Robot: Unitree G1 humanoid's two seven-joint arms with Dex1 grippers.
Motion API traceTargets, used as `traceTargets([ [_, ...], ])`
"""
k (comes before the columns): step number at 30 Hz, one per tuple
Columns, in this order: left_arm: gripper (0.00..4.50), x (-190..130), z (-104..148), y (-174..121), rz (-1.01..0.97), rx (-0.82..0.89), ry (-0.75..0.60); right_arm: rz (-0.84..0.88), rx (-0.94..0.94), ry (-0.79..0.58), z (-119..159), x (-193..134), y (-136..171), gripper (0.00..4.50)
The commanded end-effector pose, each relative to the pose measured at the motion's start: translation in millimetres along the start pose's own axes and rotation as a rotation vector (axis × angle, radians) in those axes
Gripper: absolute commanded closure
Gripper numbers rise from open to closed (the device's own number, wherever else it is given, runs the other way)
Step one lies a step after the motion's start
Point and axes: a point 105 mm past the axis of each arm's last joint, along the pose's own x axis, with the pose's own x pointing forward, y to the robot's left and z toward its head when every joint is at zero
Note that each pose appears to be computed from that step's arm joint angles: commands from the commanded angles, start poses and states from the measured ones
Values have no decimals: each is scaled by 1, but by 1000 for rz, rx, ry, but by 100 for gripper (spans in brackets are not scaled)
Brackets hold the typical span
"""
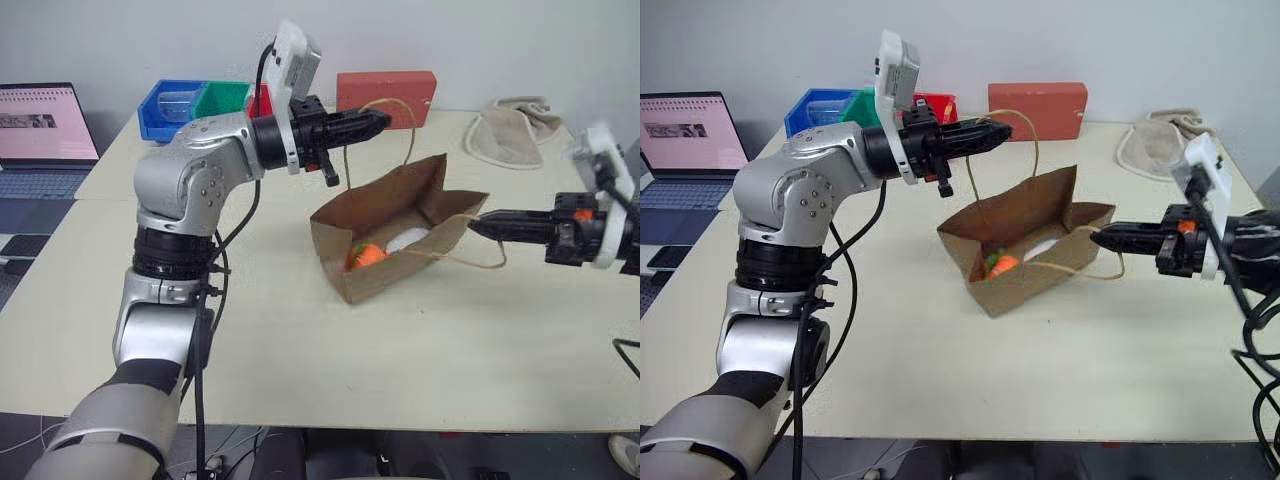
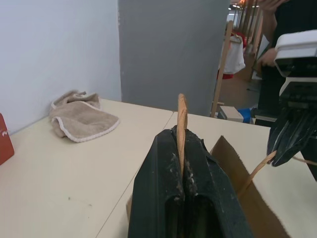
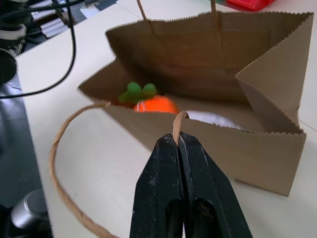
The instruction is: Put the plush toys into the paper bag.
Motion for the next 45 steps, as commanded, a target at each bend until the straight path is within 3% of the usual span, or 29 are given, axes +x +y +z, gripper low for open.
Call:
traceTargets([
  [1,450,8,1,-2,-22,27,3,-16,32,25,-4,4,-5,448],
  [7,450,17,-12,-4,-57,7,5,-53,57,-25,-3,16,-15,448],
  [14,242,7,-5,-16,-128,58,4,-56,29,-73,14,1,-12,220],
  [17,149,-4,-1,-15,-132,70,-3,-18,-73,-130,28,-7,-3,113],
  [20,62,-14,-1,-11,-114,75,4,-84,-95,-168,39,-18,-14,14],
  [21,35,-18,-3,-7,-92,74,14,-110,-112,-192,44,-22,-19,0],
  [22,5,-22,-5,-4,-75,63,24,-131,-138,-223,50,-26,-22,0],
  [26,2,-41,-15,9,-16,57,53,-200,-282,-293,62,-36,-31,0],
  [30,2,-73,-29,15,20,63,94,-204,-454,-191,46,-37,-28,0],
  [38,2,-121,-59,-19,48,-25,131,-53,-485,-77,30,-31,2,0],
  [41,2,-119,-69,-38,29,-73,118,72,-455,21,8,-24,22,0],
  [45,2,-108,-89,-47,21,-92,128,198,-423,2,-3,-4,46,0],
])
